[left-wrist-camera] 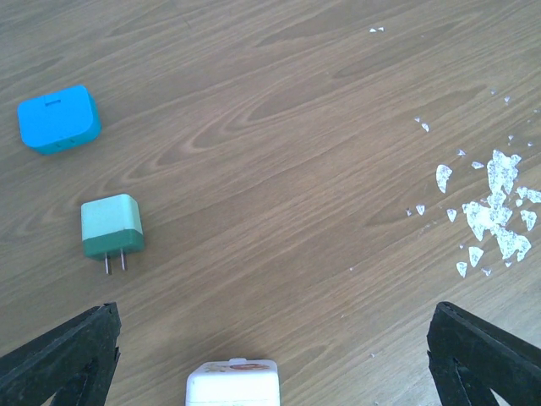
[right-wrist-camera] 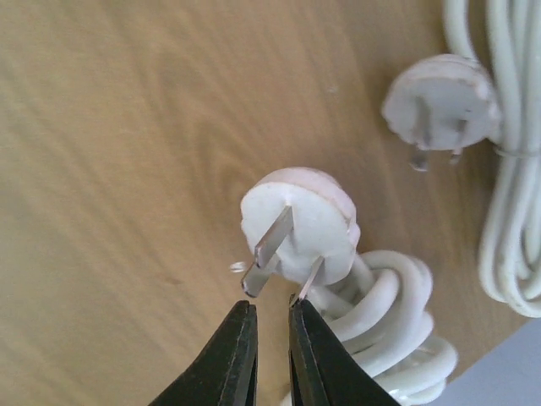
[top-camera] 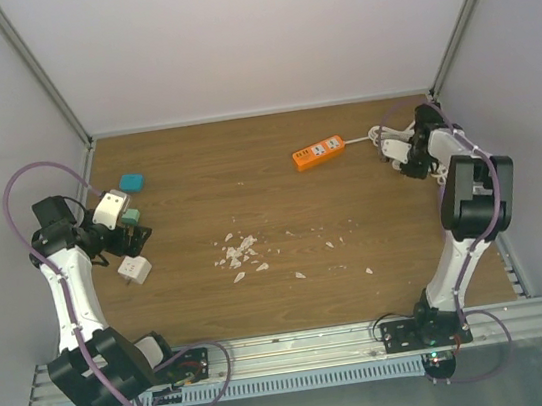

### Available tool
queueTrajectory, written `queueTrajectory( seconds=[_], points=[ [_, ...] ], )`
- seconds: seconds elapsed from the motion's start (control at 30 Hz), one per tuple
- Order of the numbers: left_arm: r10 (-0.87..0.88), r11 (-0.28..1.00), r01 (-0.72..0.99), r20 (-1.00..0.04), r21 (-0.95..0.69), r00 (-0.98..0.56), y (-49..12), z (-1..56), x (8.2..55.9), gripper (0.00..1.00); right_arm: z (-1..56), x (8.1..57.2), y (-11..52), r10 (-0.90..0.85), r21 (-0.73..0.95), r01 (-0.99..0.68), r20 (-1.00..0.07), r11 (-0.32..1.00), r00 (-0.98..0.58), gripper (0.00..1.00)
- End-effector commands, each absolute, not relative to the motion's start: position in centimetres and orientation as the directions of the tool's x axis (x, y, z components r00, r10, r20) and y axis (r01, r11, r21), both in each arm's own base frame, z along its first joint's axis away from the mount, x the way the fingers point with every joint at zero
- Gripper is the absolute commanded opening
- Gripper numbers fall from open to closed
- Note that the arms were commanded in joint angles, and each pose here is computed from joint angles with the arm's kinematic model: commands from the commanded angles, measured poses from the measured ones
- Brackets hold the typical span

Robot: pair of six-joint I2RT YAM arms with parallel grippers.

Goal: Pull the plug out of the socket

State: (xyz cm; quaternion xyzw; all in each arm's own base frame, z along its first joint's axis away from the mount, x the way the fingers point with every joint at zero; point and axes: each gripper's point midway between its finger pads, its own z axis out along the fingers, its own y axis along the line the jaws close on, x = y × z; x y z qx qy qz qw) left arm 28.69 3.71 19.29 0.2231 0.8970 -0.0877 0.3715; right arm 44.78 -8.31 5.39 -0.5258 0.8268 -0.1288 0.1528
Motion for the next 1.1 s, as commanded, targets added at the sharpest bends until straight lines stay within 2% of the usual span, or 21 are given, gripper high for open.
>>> queueTrajectory(
  seconds=[0.0, 0.07, 0.1, 0.13, 0.2, 0.23, 0.27, 0.43, 0.5, 0.53, 0.67, 0.83, 0.93, 1.07],
  points=[
    [0.343, 0.878, 0.478, -0.732, 0.027, -0.589, 3.4, 20.3, 29.3, 0.99, 6.2, 41.8, -5.6, -0.935, -0.315, -0.88, -0.147, 0.355, -0.324, 0.13],
    [0.341, 0.877, 0.481, -0.733, 0.023, -0.588, 3.3, 20.4, 29.3, 0.99, 6.2, 40.9, -4.8, -0.941, -0.31, -0.889, -0.146, 0.337, -0.305, 0.13],
    [0.34, 0.876, 0.481, -0.734, 0.02, -0.589, 3.3, 20.3, 29.3, 0.99, 6.4, 40.8, -4.5, -0.942, -0.321, -0.886, -0.146, 0.334, -0.302, 0.16],
    [0.34, 0.876, 0.482, -0.734, 0.019, -0.588, 3.3, 20.4, 29.4, 0.99, 6.7, 41.0, -4.3, -0.941, -0.338, -0.879, -0.15, 0.336, -0.302, 0.25],
    [0.34, 0.875, 0.484, -0.734, 0.018, -0.588, 3.2, 20.4, 29.4, 0.99, 7.7, 41.4, -4.1, -0.94, -0.361, -0.869, -0.171, 0.34, -0.296, 0.57],
    [0.339, 0.876, 0.482, -0.734, 0.018, -0.588, 3.3, 20.4, 29.4, 0.99, 8.1, 41.8, -4.1, -0.938, -0.377, -0.86, -0.176, 0.343, -0.297, 0.69],
    [0.341, 0.875, 0.483, -0.734, 0.02, -0.587, 3.3, 20.5, 29.4, 0.99, 8.5, 42.1, -4.3, -0.937, -0.393, -0.852, -0.177, 0.347, -0.3, 0.76],
    [0.348, 0.874, 0.485, -0.732, 0.027, -0.586, 3.3, 20.4, 29.3, 0.99, 9.4, 44.3, -5.7, -0.933, -0.487, -0.797, -0.15, 0.357, -0.327, 0.87],
    [0.348, 0.874, 0.485, -0.732, 0.027, -0.586, 3.3, 20.4, 29.3, 0.99, 8.9, 44.9, -6.1, -0.924, -0.49, -0.785, -0.144, 0.378, -0.355, 0.97],
    [0.347, 0.874, 0.485, -0.732, 0.025, -0.587, 3.2, 20.3, 29.3, 0.99, 8.5, 45.1, -6.2, -0.92, -0.483, -0.786, -0.143, 0.387, -0.365, 0.99],
    [0.347, 0.874, 0.486, -0.729, 0.023, -0.59, 3.2, 20.1, 29.1, 0.99, 6.0, 45.5, -6.3, -0.912, -0.448, -0.797, -0.138, 0.405, -0.386, 0.99],
    [0.351, 0.873, 0.488, -0.726, 0.024, -0.592, 3.1, 20.0, 28.9, 0.99, 4.1, 46.9, -7.5, -0.899, -0.47, -0.775, -0.107, 0.422, -0.424, 0.91],
    [0.352, 0.872, 0.489, -0.726, 0.025, -0.591, 3.0, 20.1, 28.8, 0.99, 3.8, 47.4, -7.9, -0.898, -0.488, -0.765, -0.1, 0.419, -0.428, 0.83],
    [0.363, 0.869, 0.493, -0.722, 0.036, -0.588, 3.0, 20.1, 28.4, 0.99, 4.0, 48.0, -7.9, -0.9, -0.509, -0.754, -0.103, 0.414, -0.424, 0.66]
  ],
)
